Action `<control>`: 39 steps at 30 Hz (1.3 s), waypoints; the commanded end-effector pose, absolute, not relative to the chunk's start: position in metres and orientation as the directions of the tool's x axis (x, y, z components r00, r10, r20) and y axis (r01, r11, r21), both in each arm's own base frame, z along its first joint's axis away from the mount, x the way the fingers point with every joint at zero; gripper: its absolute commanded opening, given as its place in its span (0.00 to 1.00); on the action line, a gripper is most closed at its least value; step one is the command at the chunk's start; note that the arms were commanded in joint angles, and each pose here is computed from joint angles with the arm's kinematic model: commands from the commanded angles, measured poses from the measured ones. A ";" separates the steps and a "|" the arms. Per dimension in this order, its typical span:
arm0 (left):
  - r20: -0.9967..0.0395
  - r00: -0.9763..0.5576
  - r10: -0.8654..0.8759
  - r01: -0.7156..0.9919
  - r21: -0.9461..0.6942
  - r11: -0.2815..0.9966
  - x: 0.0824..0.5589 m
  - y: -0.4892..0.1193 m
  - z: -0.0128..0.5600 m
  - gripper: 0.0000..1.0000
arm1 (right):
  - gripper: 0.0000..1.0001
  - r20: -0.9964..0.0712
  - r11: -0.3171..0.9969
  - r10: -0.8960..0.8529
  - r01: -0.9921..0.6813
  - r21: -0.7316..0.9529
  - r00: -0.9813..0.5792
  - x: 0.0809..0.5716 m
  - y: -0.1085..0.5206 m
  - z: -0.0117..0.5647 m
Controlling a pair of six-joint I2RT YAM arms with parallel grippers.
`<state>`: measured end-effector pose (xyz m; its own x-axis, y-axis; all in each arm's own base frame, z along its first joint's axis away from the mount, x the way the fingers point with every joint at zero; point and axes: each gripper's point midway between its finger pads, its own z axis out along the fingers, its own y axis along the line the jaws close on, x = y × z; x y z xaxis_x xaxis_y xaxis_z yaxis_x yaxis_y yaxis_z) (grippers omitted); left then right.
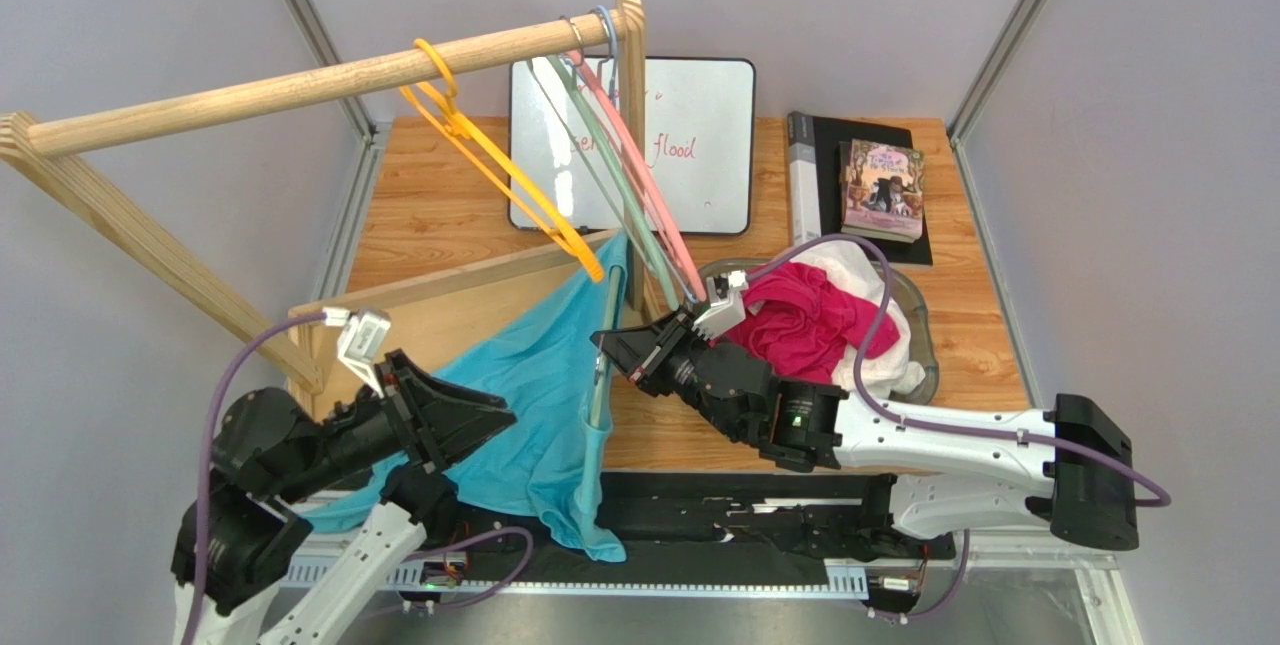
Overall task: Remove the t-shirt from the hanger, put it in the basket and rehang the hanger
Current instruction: Pass the hanger from the right arm to the left
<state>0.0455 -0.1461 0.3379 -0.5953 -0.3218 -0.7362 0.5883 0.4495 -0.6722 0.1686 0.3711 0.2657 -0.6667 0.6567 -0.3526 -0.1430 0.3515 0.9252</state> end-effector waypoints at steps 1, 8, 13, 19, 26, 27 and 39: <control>-0.699 -0.677 -0.230 0.591 -0.703 0.397 0.071 -0.177 0.319 0.48 | 0.00 -0.311 0.252 0.686 -0.186 0.950 -0.658 0.169 0.370 0.304; -0.623 -0.756 -0.201 0.559 -0.774 0.298 0.089 -0.204 0.292 0.46 | 0.00 -0.283 0.203 0.676 -0.197 0.959 -0.680 0.164 0.371 0.320; -0.618 -0.761 -0.196 0.570 -0.782 0.254 0.092 -0.214 0.289 0.50 | 0.00 -0.265 0.175 0.665 -0.199 0.964 -0.698 0.160 0.373 0.325; -0.617 -0.767 -0.177 0.577 -0.783 0.233 0.099 -0.229 0.288 0.45 | 0.00 -0.257 0.162 0.655 -0.200 0.966 -0.710 0.158 0.376 0.327; -0.594 -0.791 -0.149 0.545 -0.794 0.270 0.106 -0.240 0.273 0.38 | 0.00 -0.252 0.152 0.651 -0.203 0.967 -0.716 0.155 0.374 0.329; -0.587 -0.796 -0.145 0.539 -0.797 0.271 0.105 -0.240 0.271 0.37 | 0.00 -0.249 0.147 0.653 -0.203 0.968 -0.715 0.155 0.373 0.330; -0.569 -0.798 -0.198 0.502 -0.810 0.303 0.103 -0.230 0.264 0.43 | 0.00 -0.222 0.106 0.644 -0.202 0.974 -0.732 0.148 0.368 0.336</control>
<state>0.0948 -0.2252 0.2797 -0.7688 -0.1964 -0.6086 0.5506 0.2805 -0.7862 0.1519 0.3701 0.2913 -0.7317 0.6092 -0.3058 -0.1768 0.2636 0.9483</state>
